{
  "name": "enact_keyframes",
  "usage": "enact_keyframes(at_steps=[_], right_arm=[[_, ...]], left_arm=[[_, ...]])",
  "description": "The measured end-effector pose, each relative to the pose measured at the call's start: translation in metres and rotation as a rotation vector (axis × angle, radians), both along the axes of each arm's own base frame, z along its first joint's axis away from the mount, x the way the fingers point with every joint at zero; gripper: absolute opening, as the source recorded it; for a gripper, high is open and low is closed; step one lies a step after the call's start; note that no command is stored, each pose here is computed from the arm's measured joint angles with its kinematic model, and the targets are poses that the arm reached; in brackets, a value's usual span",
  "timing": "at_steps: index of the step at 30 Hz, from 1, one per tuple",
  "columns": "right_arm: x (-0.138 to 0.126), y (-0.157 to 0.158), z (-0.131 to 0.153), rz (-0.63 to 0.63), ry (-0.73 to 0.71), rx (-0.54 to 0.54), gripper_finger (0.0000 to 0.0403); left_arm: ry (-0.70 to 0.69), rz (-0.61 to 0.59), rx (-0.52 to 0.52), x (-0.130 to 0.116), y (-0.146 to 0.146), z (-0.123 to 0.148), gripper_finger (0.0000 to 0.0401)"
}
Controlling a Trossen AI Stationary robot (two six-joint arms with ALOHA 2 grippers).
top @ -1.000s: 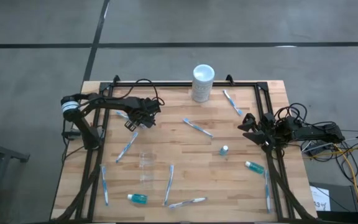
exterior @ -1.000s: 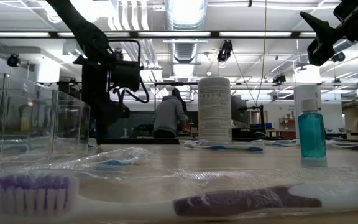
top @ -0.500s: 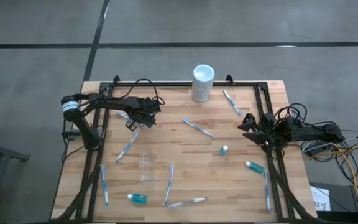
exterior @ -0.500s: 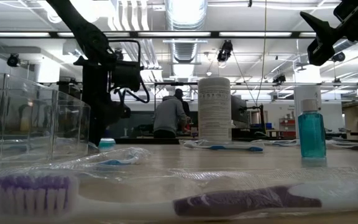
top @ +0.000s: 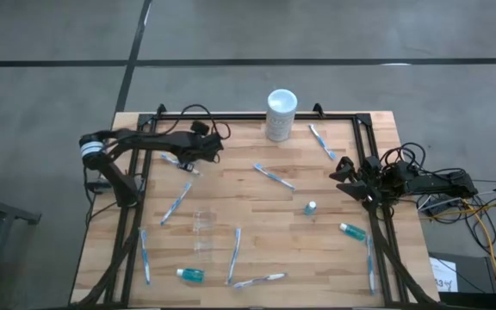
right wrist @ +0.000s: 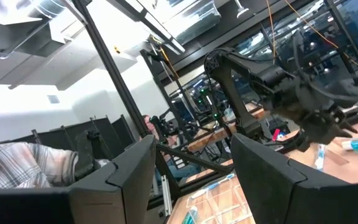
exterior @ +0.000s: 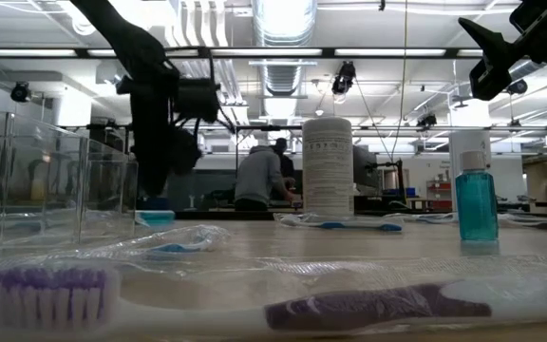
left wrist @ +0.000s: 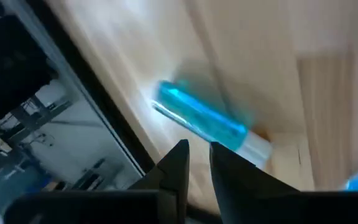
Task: Pick & Place toothbrushing station
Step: Put the blue mouthwash bottle into the transparent organizer
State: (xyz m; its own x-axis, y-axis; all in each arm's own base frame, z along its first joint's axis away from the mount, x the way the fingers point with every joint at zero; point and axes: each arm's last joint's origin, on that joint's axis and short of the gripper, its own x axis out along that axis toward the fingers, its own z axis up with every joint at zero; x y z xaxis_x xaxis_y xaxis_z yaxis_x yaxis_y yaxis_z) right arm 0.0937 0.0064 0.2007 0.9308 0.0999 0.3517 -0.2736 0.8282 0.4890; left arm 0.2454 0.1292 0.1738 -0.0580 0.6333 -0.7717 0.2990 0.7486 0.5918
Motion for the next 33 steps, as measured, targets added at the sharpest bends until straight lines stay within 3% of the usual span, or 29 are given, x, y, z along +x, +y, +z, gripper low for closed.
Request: enact_keyframes(at_steps=[3,7,11,17,19,24,30,33], right_arm=[[0.0,0.0,0.0,0.0,0.0,0.0,0.0206],[0.0,0.0,0.0,-0.001,0.0,0.0,0.0206],[0.0,0.0,0.0,0.0,0.0,0.0,0.0206],[0.0,0.0,0.0,0.0,0.0,0.0,0.0206],[0.0,0.0,0.0,-0.001,0.0,0.0,0.0206],[0.0,0.0,0.0,0.0,0.0,0.0,0.0206],[0.0,0.0,0.0,-0.001,0.0,0.0,0.0206],[0.0,0.0,0.0,0.0,0.0,0.0,0.0206]], left_arm=[[-0.169,0.025,-0.047,0.005,0.007,0.01,0.0068],[-0.318,0.082,-0.012,0.008,0.024,0.023,0.0068],[-0.44,0.241,-0.001,0.008,0.04,0.035,0.006],[-0.723,0.543,-0.242,0.002,0.059,0.052,0.0044],[-0.787,0.626,-0.269,-0.001,0.064,0.055,0.004],[-0.852,0.824,-0.256,-0.011,0.073,0.053,0.0039],[-0.806,1.026,-0.285,-0.027,0.077,0.044,0.0039],[-0.796,1.059,-0.31,-0.03,0.079,0.038,0.0039]])
